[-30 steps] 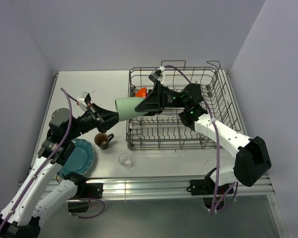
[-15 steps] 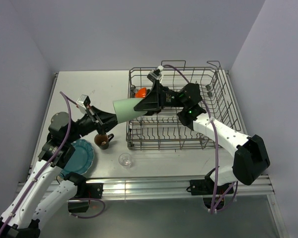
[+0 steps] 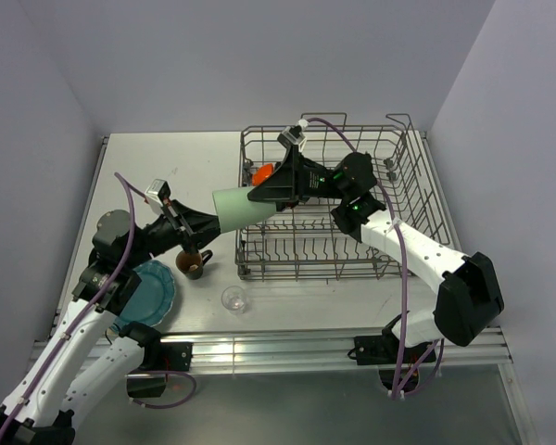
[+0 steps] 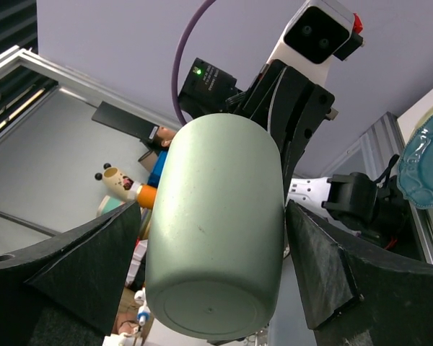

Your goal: Load the mixed dishes into the dish rack

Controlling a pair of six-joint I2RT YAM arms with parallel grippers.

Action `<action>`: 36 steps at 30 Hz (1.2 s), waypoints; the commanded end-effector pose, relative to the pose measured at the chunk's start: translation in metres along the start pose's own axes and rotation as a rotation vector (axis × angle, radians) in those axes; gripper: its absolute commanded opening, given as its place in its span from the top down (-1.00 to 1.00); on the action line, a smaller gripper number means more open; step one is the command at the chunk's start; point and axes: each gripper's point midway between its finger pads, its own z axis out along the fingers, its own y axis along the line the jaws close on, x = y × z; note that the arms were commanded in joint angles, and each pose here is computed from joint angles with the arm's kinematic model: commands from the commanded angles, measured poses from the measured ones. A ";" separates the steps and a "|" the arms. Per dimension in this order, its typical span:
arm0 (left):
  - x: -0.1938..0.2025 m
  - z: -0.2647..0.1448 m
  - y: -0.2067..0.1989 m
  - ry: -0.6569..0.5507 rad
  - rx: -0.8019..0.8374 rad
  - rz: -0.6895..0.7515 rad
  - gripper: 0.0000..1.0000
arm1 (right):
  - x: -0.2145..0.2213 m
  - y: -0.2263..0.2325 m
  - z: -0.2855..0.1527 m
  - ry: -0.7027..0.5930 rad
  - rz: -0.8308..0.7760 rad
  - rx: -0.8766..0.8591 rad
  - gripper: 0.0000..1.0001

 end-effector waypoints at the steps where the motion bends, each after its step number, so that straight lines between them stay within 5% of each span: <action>1: 0.005 -0.001 -0.012 0.025 0.039 0.028 1.00 | -0.004 0.024 0.002 0.001 -0.086 -0.047 -0.75; 26: 0.001 0.003 -0.014 0.017 0.043 0.010 1.00 | 0.026 0.023 -0.002 0.127 -0.111 -0.066 -0.73; 29: 0.001 0.003 -0.015 0.015 0.040 0.020 1.00 | 0.027 0.018 -0.001 0.135 -0.113 -0.049 -0.58; 32: 0.000 0.004 -0.014 0.014 0.034 0.016 1.00 | 0.027 0.019 -0.002 0.132 -0.116 -0.056 -0.14; 34: 0.001 0.004 -0.013 0.014 0.034 0.016 1.00 | 0.027 0.018 -0.001 0.134 -0.107 -0.054 0.87; 36: 0.000 0.003 -0.010 0.002 0.022 0.015 0.26 | 0.026 0.018 -0.001 0.130 -0.110 -0.054 1.00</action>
